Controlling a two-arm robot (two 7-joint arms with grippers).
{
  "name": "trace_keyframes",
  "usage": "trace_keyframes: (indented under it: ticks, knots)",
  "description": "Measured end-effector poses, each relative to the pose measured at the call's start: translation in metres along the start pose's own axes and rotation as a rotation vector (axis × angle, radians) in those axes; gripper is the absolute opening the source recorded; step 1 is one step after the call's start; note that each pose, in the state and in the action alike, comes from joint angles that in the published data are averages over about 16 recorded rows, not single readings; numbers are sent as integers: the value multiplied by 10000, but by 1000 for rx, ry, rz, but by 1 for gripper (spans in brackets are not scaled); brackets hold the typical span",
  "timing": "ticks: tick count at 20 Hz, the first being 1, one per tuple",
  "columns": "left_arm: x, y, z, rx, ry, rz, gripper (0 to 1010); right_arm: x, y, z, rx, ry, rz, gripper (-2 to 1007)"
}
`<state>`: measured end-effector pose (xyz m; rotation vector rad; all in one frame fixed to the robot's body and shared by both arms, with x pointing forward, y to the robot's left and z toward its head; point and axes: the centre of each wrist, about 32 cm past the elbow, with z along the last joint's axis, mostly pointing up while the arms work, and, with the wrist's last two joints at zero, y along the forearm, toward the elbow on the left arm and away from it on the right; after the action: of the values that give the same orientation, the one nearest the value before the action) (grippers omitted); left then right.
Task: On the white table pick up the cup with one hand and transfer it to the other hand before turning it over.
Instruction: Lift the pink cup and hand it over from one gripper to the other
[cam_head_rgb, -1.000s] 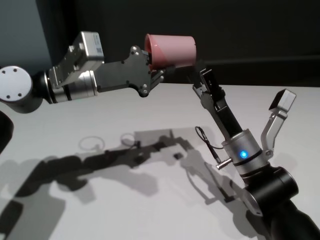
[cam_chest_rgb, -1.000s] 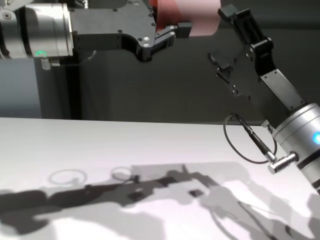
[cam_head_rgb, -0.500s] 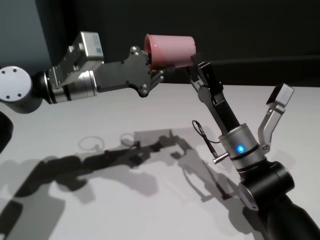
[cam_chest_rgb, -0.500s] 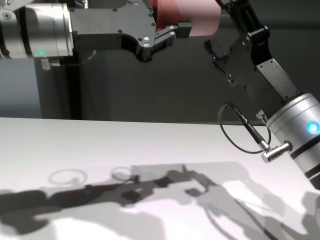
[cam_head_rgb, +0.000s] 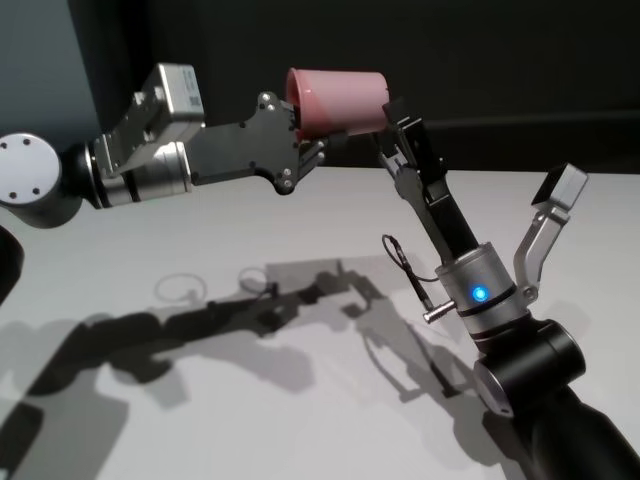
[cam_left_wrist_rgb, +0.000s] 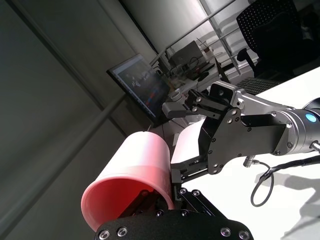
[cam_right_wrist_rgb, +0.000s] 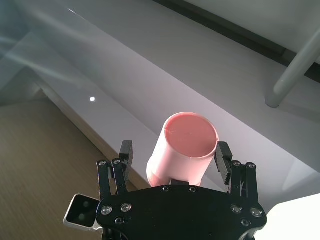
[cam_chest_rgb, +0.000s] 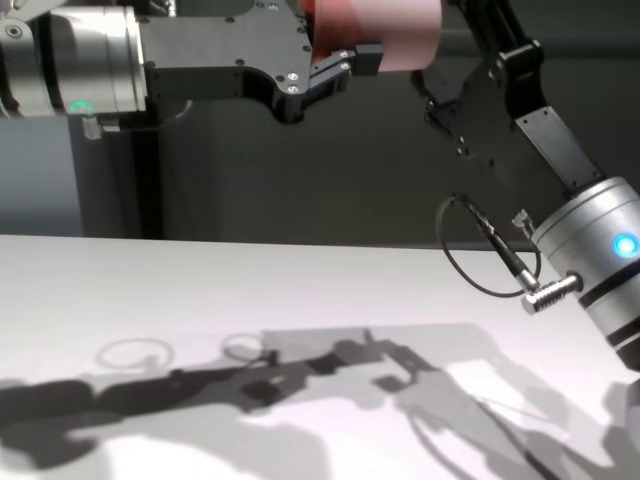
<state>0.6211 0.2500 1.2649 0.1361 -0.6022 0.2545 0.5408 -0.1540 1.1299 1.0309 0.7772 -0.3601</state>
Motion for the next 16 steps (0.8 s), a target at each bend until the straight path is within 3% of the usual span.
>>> trace_keyframes:
  ticks: [16]
  knots:
    - [0,-1,0,0,0,0,38,55,16,-22,20,24,5,1004]
